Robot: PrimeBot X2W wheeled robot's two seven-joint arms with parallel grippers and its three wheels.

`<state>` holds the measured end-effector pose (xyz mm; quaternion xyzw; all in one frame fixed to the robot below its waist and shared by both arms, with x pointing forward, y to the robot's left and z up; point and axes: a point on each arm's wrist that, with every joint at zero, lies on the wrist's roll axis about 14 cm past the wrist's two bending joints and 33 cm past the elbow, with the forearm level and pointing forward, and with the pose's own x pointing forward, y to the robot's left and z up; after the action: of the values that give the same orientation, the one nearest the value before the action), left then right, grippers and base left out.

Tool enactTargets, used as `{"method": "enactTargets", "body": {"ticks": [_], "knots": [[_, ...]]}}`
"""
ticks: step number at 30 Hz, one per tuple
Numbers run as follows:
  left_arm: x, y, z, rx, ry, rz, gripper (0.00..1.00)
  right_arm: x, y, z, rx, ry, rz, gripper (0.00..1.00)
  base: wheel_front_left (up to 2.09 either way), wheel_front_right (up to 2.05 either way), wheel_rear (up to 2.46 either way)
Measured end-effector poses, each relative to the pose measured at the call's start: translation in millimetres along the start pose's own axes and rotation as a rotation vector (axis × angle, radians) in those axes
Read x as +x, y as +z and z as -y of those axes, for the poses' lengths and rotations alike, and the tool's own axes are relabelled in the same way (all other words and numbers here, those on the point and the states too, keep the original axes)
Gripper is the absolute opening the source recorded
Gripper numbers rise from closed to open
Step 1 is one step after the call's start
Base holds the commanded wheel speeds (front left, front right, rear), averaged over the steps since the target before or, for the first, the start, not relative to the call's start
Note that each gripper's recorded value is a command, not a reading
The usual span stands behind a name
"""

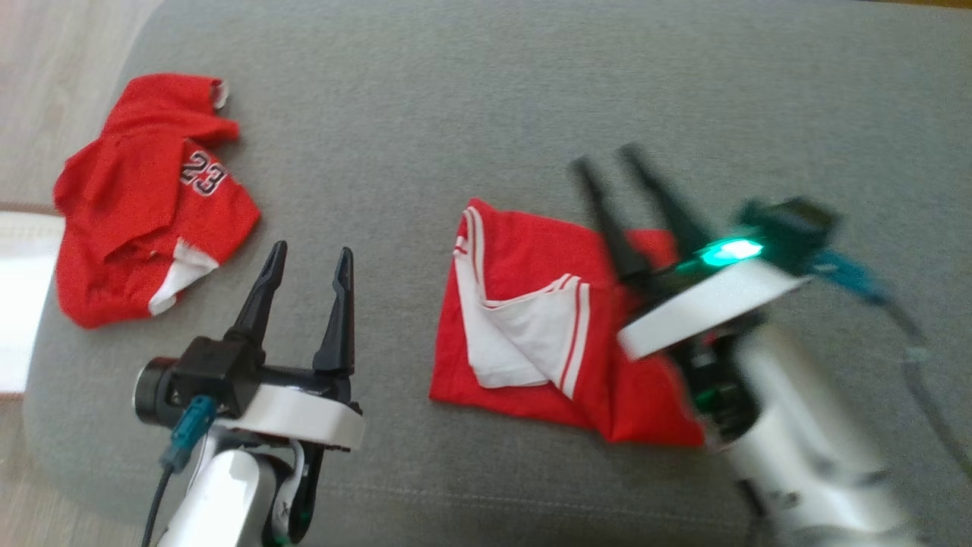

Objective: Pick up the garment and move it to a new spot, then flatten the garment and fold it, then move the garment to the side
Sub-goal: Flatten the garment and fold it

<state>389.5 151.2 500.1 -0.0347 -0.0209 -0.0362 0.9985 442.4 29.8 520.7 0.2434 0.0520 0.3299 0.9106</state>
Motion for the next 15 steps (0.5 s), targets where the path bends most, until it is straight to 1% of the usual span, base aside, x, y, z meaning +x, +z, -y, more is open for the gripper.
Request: {"method": "enactTargets", "body": {"ticks": [2,4,8,11,15], "knots": [[2,1,3,-0.001,-0.009,0.004,1.00,-11,22,28,-0.080,-0.072,0.049,1.00,0.00,0.00,0.00],[5,1,5,-0.002,-0.014,0.008,1.00,-31,39,57,-0.133,-0.160,0.087,1.00,0.00,0.00,0.00],[10,2,11,-0.002,-0.035,0.013,1.00,-83,47,102,-0.208,-0.338,0.084,1.00,0.00,0.00,0.00],[13,2,17,0.000,-0.058,0.016,1.00,-121,52,121,-0.252,-0.447,0.080,1.00,0.00,0.00,0.00],[14,0,22,0.003,-0.076,0.008,1.00,-155,67,123,-0.323,-0.522,0.095,1.00,0.00,0.00,0.00]]}}
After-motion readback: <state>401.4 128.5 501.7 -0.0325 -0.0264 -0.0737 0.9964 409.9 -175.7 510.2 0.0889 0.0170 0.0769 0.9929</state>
